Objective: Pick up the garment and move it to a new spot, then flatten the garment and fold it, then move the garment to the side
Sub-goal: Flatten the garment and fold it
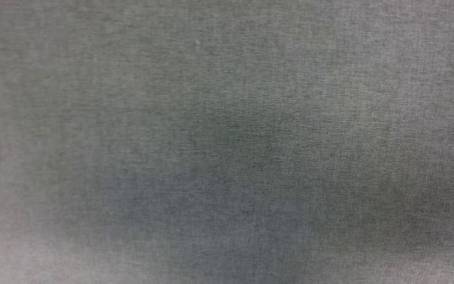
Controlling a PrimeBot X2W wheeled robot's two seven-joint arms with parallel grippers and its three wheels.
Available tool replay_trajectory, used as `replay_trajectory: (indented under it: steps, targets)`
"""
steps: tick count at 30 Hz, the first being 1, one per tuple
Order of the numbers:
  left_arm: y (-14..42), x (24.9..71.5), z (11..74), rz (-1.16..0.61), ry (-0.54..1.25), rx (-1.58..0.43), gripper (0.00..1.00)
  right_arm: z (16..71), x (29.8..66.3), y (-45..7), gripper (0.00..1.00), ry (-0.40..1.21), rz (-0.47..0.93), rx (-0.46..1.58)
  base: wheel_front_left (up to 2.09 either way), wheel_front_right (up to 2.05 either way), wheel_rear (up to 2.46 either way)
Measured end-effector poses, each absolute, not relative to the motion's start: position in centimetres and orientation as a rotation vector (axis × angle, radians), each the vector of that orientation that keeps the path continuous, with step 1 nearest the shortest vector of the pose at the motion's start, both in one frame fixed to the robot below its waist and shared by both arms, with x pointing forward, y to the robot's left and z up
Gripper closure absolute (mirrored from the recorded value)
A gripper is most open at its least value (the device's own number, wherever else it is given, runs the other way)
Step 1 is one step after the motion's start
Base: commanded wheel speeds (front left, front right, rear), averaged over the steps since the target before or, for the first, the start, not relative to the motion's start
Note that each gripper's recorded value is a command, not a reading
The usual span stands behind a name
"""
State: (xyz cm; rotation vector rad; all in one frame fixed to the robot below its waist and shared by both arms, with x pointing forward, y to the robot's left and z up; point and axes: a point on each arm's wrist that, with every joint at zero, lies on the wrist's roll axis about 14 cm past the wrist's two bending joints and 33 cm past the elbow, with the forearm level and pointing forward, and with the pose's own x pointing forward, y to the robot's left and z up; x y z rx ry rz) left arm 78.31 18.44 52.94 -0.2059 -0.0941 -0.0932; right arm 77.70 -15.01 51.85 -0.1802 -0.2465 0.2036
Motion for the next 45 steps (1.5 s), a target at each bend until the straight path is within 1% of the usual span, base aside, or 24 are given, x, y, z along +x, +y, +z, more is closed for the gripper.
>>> replay_trajectory:
  steps: [1,2,5,6,7,12,14,16,17,18,19,20,23,30,31,32,33,34,35,37,38,39,40,45]
  targets:
    - [19.1,77.6,51.5,-0.075,-0.032,-0.205,1.00,50.7,77.4,-14.9,1.00,-0.211,0.206,-0.143,0.00,0.00,0.00]
    - [19.1,77.6,51.5,-0.075,-0.032,-0.205,1.00,50.7,77.4,-14.9,1.00,-0.211,0.206,-0.143,0.00,0.00,0.00]
    - [19.5,75.7,50.1,-0.069,0.091,-0.191,1.00,51.4,76.6,-14.6,1.00,-0.194,0.221,-0.107,0.00,0.00,0.00]
    - [19.5,75.7,50.1,-0.069,0.091,-0.191,1.00,51.4,76.6,-14.6,1.00,-0.194,0.221,-0.107,0.00,0.00,0.00]
    - [20.2,74.4,49.5,-0.058,0.155,-0.178,1.00,51.4,75.8,-14.3,1.00,-0.175,0.232,-0.073,0.00,0.00,0.00]
    - [21.5,70.1,48.2,-0.043,0.300,-0.135,1.00,50.3,72.8,-13.9,1.00,-0.044,0.245,0.048,0.00,0.00,0.00]
    - [21.5,69.2,48.1,-0.047,0.320,-0.134,1.00,50.6,72.1,-13.9,1.00,-0.020,0.255,0.046,0.00,0.00,0.00]
    - [21.6,67.5,48.5,-0.058,0.338,-0.114,1.00,51.0,70.6,-14.4,1.00,0.021,0.267,0.047,0.00,0.00,0.00]
    - [21.8,66.6,48.8,-0.060,0.340,-0.111,1.00,51.0,69.7,-14.8,1.00,0.042,0.267,0.062,0.00,0.00,0.00]
    - [22.1,64.8,49.1,-0.063,0.344,-0.110,1.00,51.1,67.7,-15.4,1.00,0.083,0.281,0.052,0.00,0.00,0.00]
    - [22.0,63.9,49.3,-0.070,0.347,-0.108,1.00,51.1,66.7,-15.8,1.00,0.100,0.284,0.062,0.00,0.00,0.00]
    - [22.0,63.9,49.3,-0.070,0.347,-0.108,1.00,51.1,66.7,-15.8,1.00,0.100,0.284,0.062,0.00,0.00,0.00]
    - [21.8,61.1,49.5,-0.094,0.367,-0.106,1.00,50.6,63.2,-16.3,1.00,0.183,0.307,0.077,0.00,0.00,0.00]
    - [23.2,54.0,49.8,-0.115,0.406,-0.123,1.00,50.1,54.4,-17.2,1.00,0.345,0.376,0.090,0.00,0.00,0.00]
    - [23.4,51.9,49.7,-0.117,0.414,-0.138,1.00,50.3,52.2,-18.2,1.00,0.366,0.368,0.095,0.00,0.00,0.00]
    - [23.6,50.8,49.4,-0.113,0.426,-0.149,1.00,50.4,51.2,-18.7,1.00,0.375,0.365,0.092,0.00,0.00,0.00]
    - [23.6,50.8,49.4,-0.113,0.426,-0.149,1.00,50.4,51.2,-18.7,1.00,0.375,0.365,0.092,0.00,0.00,0.00]
    - [23.7,48.4,48.9,-0.104,0.450,-0.154,1.00,50.4,49.0,-19.4,1.00,0.393,0.362,0.092,0.00,0.00,0.00]
    - [23.7,48.4,48.9,-0.104,0.450,-0.154,1.00,50.4,49.0,-19.4,1.00,0.393,0.362,0.092,0.00,0.00,0.00]
    - [23.9,46.1,49.0,-0.088,0.458,-0.176,1.00,50.4,47.0,-20.1,1.00,0.411,0.353,0.098,0.00,0.00,0.00]
    - [23.9,44.9,49.0,-0.082,0.463,-0.181,1.00,50.2,45.9,-20.3,1.00,0.426,0.352,0.102,0.00,0.00,0.00]
    - [24.0,42.0,48.3,-0.063,0.495,-0.205,1.00,49.5,43.9,-20.9,1.00,0.456,0.342,0.106,0.00,0.00,0.00]
    - [24.0,42.0,48.3,-0.063,0.495,-0.205,1.00,49.5,43.9,-20.9,1.00,0.456,0.342,0.106,0.00,0.00,0.00]
    - [24.2,35.8,47.3,0.010,0.561,-0.251,1.00,47.5,39.4,-21.4,1.00,0.563,0.331,0.125,0.00,0.00,0.00]
